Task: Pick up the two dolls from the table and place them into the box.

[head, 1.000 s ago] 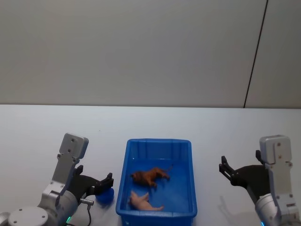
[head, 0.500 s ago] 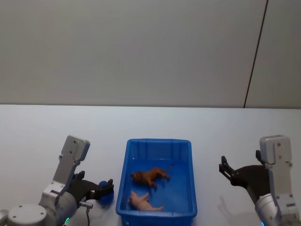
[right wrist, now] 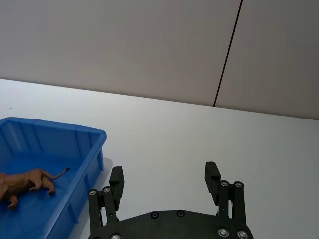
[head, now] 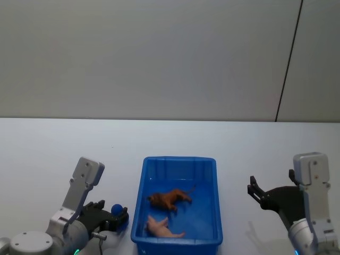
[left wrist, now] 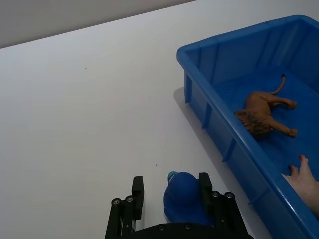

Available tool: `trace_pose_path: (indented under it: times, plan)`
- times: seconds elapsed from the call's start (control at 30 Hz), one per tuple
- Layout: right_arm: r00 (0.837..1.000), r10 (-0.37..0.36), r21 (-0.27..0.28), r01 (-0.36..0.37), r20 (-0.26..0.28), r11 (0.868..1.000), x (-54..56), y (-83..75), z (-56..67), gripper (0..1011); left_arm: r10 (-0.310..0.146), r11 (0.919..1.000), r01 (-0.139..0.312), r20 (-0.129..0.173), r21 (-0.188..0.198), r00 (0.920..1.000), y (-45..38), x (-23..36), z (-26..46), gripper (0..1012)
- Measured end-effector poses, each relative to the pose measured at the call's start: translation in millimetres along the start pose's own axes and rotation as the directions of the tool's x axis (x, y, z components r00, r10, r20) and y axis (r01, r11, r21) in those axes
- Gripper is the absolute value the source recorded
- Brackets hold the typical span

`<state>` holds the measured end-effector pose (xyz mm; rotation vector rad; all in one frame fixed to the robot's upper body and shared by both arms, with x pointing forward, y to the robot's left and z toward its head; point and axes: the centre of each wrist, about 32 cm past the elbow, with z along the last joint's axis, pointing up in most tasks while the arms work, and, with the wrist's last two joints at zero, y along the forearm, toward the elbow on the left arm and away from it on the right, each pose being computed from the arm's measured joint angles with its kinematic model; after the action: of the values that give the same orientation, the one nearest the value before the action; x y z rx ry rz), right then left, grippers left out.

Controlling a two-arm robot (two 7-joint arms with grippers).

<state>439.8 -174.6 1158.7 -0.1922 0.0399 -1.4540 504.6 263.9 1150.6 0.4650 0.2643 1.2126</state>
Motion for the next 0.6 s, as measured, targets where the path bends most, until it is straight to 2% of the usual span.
trace_pose_path:
  times: [0.33,0.43,0.6]
  plan:
    - [1.0,0.0,0.0,0.0,0.0,1.0,0.0,0.0,0.0,1001,-0.028,0.9996,0.028,-0.009,0.003,0.9996,-4.0,0.1,-4.8,413]
    - [1.0,0.0,0.0,0.0,0.0,1.0,0.0,0.0,0.0,1001,-0.031,0.9995,0.031,-0.011,-0.001,0.9995,-4.6,0.0,-5.7,339]
    - [1.0,0.0,0.0,0.0,0.0,1.0,0.0,0.0,0.0,1001,-0.032,0.9995,0.031,-0.009,-0.009,0.9995,-5.0,-0.4,-6.5,301]
